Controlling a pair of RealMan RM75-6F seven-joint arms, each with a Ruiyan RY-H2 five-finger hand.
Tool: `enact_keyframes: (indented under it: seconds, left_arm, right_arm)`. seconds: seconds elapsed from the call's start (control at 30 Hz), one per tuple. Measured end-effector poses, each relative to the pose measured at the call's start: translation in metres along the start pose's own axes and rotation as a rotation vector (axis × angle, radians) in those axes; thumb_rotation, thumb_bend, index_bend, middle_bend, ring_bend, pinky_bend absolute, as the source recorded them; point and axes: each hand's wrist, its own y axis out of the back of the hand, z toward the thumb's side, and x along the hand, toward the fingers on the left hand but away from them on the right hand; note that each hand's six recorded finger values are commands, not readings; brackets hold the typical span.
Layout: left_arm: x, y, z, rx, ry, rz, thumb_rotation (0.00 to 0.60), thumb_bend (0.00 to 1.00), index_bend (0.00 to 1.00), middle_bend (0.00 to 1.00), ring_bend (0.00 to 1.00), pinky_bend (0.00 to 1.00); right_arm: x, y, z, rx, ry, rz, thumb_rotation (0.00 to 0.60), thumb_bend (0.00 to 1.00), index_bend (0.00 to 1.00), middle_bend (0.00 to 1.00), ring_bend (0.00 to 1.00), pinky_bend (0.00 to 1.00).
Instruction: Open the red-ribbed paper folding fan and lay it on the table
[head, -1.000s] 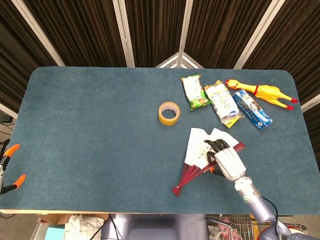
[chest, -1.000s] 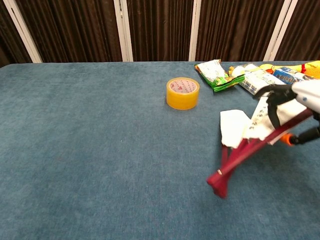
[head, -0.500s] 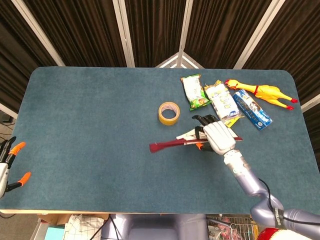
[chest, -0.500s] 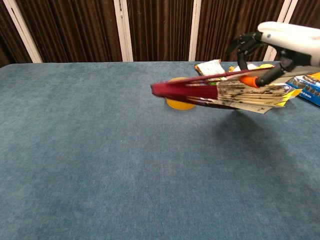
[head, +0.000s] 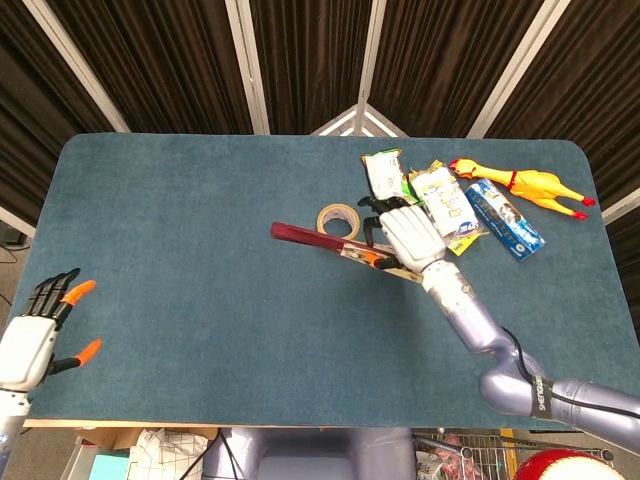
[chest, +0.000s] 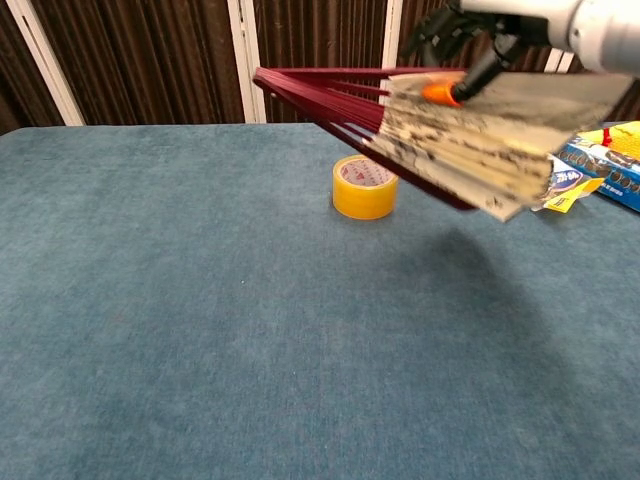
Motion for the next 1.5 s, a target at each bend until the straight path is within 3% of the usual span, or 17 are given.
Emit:
enact_keyframes:
  seconds: [0.33,0.63,0.97,1.2,1.37,1.5]
  left_arm:
    - [0.044,-0.031,0.009,-0.168,-0.02,-0.128,0.6,0.32,0.15,0.02,0.0,0.0]
    - [0.07,-0.049,0.023,-0.28,-0.044,-0.196,0.6,0.32,0.15,0.02,0.0,0.0]
    - [0.082,-0.057,0.048,-0.426,-0.096,-0.238,0.6,0.3,0.16,0.02,0.0,0.0]
    - [0.085,-0.065,0.07,-0.547,-0.138,-0.269,0.6,0.28,0.15,0.02,0.0,0.0]
    - [0.086,-0.067,0.083,-0.618,-0.171,-0.275,0.6,0.26,0.12,0.02,0.0,0.0]
    - [0.088,-0.067,0.091,-0.674,-0.194,-0.274,0.6,0.26,0.16,0.04,0.0,0.0]
  right_arm:
    - [-0.026,0.009,0.045,0.047,0.069,0.014,0.6,0.46,0.95,0.23,0.27,0.22]
    - [-0.031,0.004,0.096,-0.01,0.154,0.039,0.6,0.46,0.95,0.23,0.27,0.22]
    - [-0.024,0.008,0.142,-0.133,0.233,0.016,0.6,0.46,0.97,0.23,0.27,0.22]
    - [-0.018,-0.008,0.183,-0.18,0.301,0.028,0.6,0.46,0.97,0.23,0.27,0.22]
    - [-0.015,-0.017,0.198,-0.192,0.32,0.042,0.6,0.47,0.97,0.23,0.27,0.22]
    - [-0.011,-0.023,0.208,-0.213,0.335,0.054,0.6,0.48,0.97,0.23,0.27,0.22]
